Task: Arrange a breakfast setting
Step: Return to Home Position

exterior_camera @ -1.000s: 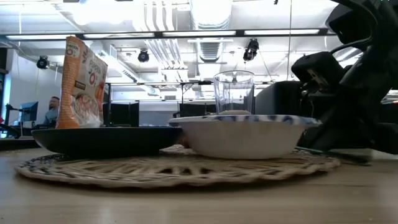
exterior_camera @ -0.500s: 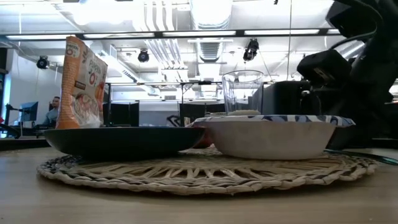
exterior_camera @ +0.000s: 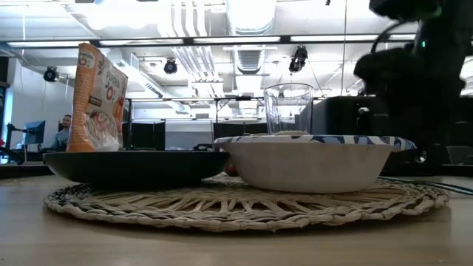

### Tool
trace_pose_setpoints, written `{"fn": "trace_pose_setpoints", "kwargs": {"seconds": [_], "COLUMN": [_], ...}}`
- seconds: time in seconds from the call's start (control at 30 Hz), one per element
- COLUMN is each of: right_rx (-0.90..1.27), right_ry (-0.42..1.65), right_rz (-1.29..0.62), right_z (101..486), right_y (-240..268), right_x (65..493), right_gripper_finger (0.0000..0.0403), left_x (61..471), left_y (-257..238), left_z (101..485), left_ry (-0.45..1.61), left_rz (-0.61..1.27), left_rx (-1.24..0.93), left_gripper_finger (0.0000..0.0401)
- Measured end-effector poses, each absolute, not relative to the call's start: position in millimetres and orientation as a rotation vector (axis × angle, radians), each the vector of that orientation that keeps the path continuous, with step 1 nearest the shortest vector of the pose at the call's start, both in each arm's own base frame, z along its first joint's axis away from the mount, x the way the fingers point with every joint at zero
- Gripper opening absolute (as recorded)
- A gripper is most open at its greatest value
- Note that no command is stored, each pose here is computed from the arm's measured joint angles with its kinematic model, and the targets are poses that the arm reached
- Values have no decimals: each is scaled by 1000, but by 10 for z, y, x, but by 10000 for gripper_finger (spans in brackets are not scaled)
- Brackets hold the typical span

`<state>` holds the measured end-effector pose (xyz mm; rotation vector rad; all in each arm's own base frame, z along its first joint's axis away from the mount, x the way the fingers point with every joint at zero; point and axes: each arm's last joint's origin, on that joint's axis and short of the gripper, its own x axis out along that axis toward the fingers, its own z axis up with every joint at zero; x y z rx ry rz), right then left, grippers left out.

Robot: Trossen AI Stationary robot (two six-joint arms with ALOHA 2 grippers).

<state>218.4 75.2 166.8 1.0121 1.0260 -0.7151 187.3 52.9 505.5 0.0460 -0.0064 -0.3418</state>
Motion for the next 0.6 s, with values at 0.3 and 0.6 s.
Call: {"fn": "trace_pose_setpoints", "kwargs": {"seconds": [0.3,0.6], "right_rx": [559,298], "right_ry": [979,678], "right_rz": [-272,-4], "right_z": [2310,2476], "right_y": [780,685], "right_x": [2264,2201], "right_gripper_finger": [118,93], "left_x": [1888,2091], "left_y": [543,633], "left_z": [4827,4290], "left_ry": [161,140], "left_rz": [-313,-181], "left_rx": [34,-102], "left_gripper_finger": [0,0]}}
